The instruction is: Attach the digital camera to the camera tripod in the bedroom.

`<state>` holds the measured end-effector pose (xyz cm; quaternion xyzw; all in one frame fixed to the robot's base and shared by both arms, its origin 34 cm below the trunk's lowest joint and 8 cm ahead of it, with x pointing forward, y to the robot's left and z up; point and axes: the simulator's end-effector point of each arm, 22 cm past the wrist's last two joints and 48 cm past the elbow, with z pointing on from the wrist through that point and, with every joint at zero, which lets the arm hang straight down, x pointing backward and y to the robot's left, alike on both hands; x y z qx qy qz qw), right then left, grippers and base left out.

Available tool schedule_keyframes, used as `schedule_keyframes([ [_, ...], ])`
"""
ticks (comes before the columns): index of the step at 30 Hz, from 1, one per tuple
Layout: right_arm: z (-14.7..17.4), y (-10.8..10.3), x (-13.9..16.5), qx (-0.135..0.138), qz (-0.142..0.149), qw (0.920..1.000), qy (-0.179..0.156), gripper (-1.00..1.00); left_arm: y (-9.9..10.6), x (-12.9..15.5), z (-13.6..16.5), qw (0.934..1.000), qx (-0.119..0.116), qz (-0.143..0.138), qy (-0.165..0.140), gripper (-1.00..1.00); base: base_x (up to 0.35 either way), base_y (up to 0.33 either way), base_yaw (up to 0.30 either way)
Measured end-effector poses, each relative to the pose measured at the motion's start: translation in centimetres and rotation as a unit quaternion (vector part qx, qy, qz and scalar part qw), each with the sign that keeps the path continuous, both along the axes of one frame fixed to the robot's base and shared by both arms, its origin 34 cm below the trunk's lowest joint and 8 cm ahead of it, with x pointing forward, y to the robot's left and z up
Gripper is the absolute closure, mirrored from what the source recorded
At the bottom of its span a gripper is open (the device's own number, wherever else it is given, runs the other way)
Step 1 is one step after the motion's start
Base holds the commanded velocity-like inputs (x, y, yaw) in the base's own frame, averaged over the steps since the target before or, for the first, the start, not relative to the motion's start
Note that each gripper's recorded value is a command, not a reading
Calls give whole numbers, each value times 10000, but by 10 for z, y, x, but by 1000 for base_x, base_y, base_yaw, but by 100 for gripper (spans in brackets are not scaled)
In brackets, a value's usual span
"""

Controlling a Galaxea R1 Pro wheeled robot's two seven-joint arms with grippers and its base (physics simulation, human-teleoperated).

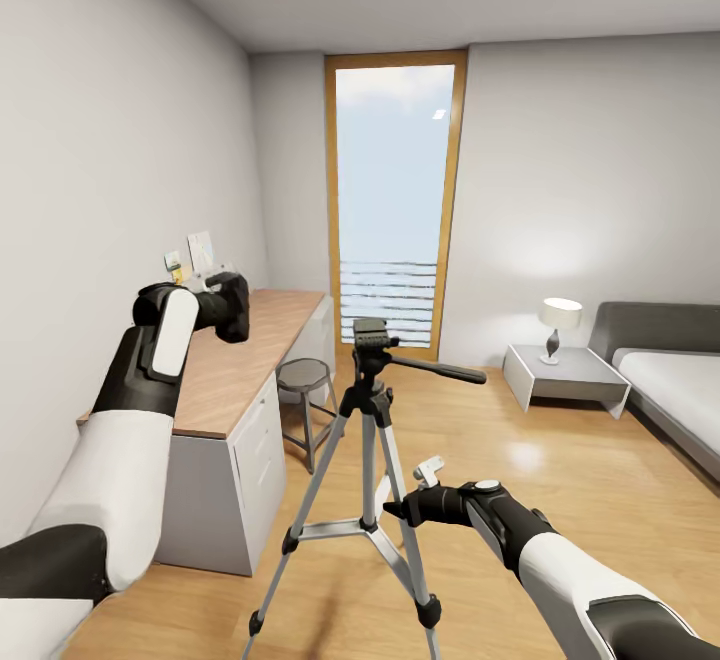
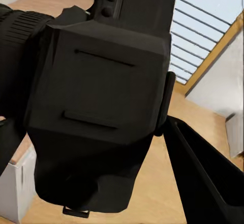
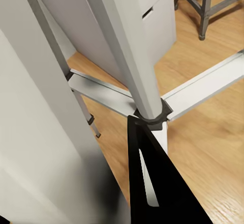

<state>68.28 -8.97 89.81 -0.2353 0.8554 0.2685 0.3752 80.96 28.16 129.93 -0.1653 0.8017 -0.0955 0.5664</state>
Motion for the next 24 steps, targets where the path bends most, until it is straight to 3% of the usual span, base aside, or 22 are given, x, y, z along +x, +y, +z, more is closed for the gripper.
schedule_keyframes([
  [5, 0, 0, 0, -1, 0, 10000, 0, 100, -23, 3, 16, 9998, -63, -136, -116, 100, 0, 0, 0],
  [11, 0, 0, 0, 0, -2, 10000, -1, 100, -31, -2, 42, 9990, -67, -186, -409, 100, 0, 0, 0],
  [19, -1, 1, 0, -12, 11, 10000, -5, 100, -30, -10, 73, 9966, -31, -117, -818, 100, 0, 0, 0],
  [24, 0, 1, 0, -19, 15, 10000, -13, 100, -31, -10, 77, 9959, -78, -121, -888, 100, 0, 0, 0],
])
